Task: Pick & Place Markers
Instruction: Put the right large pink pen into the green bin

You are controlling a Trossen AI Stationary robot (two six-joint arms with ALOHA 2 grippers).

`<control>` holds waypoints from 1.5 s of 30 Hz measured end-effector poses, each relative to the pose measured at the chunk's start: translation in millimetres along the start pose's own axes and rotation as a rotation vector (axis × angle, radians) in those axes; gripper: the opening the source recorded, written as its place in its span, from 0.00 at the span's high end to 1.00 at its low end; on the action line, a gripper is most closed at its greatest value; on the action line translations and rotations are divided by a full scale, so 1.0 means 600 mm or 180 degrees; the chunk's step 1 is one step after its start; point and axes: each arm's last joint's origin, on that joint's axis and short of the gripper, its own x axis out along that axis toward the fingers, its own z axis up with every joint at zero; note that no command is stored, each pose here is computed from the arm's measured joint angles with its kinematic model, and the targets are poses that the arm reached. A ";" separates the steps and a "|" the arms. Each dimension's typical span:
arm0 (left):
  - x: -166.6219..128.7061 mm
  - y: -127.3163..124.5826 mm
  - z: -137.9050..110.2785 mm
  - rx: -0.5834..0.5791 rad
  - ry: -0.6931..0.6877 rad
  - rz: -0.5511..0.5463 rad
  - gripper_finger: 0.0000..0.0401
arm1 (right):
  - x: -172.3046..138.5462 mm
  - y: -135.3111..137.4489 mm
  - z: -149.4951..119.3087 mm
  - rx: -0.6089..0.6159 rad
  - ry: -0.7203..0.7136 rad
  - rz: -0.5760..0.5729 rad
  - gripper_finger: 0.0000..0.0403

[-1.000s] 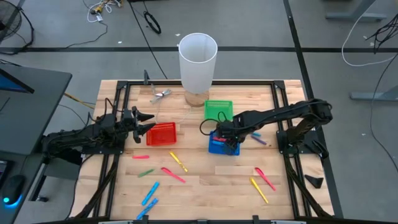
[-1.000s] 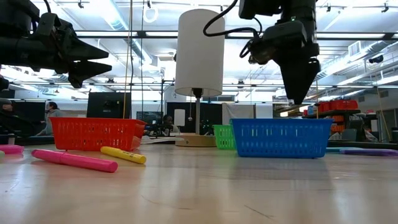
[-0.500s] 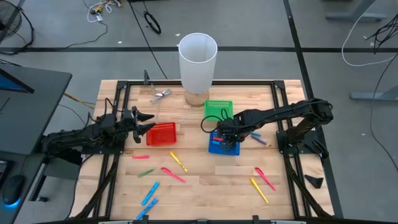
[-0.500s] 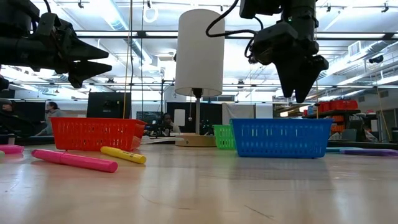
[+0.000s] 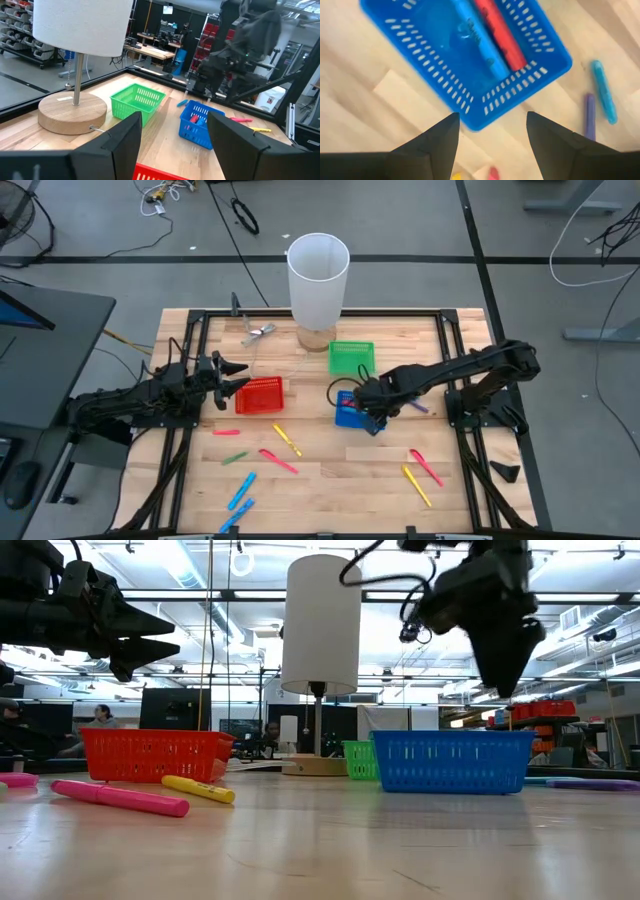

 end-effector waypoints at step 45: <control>0.000 0.000 0.000 0.0000 0.0000 0.0001 0.42 | -0.008 0.019 -0.313 -0.0276 0.0190 -0.0107 0.42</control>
